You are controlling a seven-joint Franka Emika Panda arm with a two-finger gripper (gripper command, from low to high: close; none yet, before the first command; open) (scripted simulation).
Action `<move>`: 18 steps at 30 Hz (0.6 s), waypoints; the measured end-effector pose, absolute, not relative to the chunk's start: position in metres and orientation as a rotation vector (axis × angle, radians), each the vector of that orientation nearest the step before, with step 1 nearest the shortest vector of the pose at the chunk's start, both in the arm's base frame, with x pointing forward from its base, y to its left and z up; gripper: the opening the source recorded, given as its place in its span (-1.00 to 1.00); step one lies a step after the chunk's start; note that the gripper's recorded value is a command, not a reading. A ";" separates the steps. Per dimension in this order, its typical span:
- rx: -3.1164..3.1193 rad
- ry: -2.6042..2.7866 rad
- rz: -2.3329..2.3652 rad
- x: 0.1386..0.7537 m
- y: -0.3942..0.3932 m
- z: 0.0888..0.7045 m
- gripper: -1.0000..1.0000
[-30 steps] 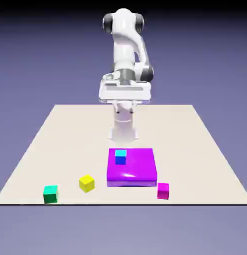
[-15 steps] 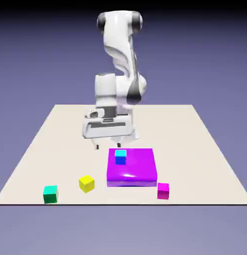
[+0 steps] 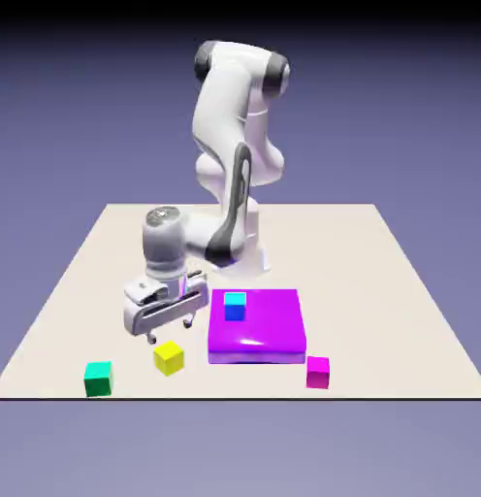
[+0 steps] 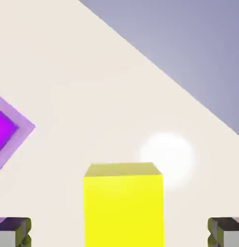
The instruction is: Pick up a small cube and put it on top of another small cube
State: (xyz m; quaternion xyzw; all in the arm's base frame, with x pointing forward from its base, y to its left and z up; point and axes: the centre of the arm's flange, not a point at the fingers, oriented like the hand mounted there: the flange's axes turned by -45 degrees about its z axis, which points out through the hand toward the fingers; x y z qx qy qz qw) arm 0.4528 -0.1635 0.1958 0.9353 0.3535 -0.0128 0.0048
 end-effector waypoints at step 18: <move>2.777 1.465 -0.036 0.498 -0.045 0.212 -1.00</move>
